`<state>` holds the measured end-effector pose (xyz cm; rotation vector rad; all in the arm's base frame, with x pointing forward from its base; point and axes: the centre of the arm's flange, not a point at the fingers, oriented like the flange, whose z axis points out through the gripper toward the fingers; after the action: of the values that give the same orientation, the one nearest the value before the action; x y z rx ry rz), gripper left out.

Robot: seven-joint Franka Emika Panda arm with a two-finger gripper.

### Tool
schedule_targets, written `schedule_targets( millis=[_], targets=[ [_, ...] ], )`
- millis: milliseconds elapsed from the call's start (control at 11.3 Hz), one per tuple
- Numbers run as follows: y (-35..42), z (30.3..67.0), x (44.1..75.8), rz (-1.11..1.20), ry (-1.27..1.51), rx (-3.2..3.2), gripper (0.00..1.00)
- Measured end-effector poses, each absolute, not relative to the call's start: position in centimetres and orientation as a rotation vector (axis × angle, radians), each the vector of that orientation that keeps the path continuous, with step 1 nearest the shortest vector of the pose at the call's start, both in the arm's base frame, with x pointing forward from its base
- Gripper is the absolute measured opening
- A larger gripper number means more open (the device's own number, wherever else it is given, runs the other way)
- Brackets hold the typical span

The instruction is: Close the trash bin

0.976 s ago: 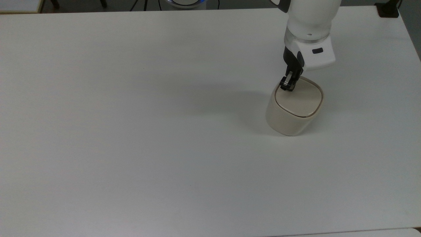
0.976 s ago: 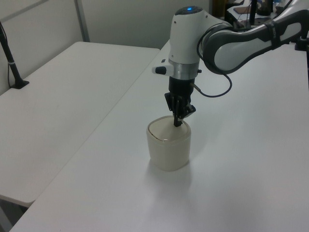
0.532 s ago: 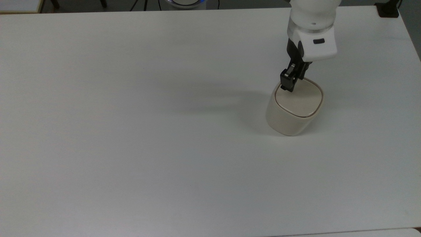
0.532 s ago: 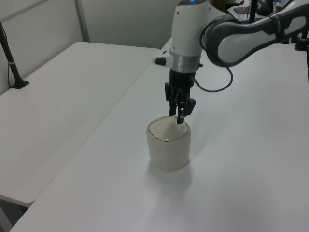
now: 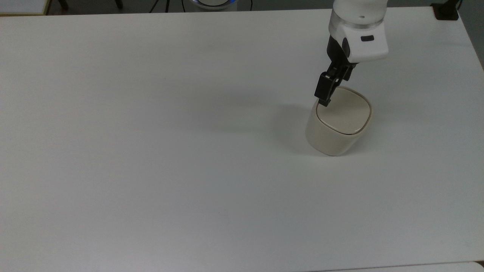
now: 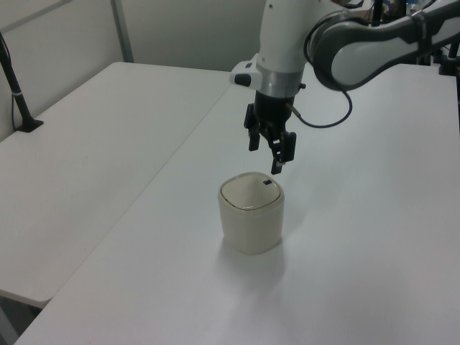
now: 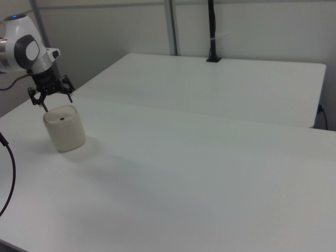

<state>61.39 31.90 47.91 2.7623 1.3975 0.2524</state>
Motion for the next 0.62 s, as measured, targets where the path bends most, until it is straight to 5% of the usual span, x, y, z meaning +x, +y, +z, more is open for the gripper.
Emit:
schedule_targets(
  millis=[177,621],
  targets=[
    [31.9,48.6,61.5,0.284,1.377,2.766,1.00],
    [19.5,58.6,59.3,0.093,1.006,2.938,1.00]
  ],
)
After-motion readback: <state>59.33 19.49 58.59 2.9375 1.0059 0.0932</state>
